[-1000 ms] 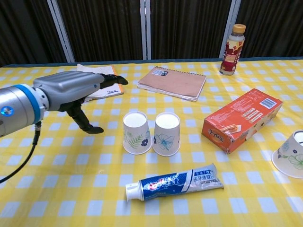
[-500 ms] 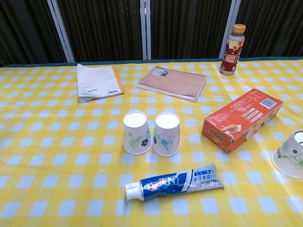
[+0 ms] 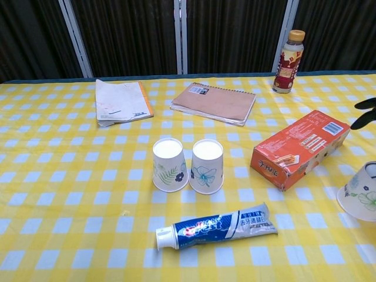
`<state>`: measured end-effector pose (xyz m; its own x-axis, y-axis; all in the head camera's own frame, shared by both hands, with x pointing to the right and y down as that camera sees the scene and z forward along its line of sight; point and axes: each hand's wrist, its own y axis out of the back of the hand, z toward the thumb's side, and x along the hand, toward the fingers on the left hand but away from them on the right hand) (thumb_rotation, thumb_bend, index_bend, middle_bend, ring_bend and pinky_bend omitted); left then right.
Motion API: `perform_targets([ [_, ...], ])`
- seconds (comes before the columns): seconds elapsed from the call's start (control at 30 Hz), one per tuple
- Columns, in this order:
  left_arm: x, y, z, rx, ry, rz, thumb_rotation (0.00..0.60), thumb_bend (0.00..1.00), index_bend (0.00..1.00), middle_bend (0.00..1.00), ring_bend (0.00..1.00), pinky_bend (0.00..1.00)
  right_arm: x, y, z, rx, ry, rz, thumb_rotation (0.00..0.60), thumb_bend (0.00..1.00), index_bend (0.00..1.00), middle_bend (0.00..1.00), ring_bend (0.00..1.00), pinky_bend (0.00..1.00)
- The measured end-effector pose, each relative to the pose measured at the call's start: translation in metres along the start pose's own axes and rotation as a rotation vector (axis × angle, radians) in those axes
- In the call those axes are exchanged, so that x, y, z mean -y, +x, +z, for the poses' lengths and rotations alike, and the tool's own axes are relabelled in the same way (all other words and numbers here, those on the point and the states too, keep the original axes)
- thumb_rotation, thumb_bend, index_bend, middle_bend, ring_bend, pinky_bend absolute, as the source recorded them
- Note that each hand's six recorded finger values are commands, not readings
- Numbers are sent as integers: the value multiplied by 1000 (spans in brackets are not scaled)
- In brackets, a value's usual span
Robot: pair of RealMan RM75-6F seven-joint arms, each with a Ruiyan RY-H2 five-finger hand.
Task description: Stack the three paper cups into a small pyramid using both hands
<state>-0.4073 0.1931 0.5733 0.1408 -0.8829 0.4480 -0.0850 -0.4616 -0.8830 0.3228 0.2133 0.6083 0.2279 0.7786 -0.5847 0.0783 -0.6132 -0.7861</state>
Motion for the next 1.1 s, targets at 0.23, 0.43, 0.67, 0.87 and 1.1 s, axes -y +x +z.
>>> perform_targets([
  [0.23,0,0,1,2,-5,-6,600,248,0,0,0,0,8,-4,-11,55,26,66,600,172,252,0,0,0],
  [0.43,1,0,1,2,-5,-10,600,247,0,0,0,0,13,-8,-14,71,31,83,600,172,268,0,0,0],
  [0.67,1,0,1,4,-10,-8,600,247,0,0,0,0,19,-12,-21,90,30,86,600,196,298,0,0,0],
  [0.87,0,0,1,3,-11,-8,600,247,0,0,0,0,25,-14,-24,99,26,89,600,240,436,14,0,0],
  [1.1,-1,0,-1,-3,-14,-2,600,248,0,0,0,0,27,-17,-26,101,6,63,600,245,469,53,0,16],
])
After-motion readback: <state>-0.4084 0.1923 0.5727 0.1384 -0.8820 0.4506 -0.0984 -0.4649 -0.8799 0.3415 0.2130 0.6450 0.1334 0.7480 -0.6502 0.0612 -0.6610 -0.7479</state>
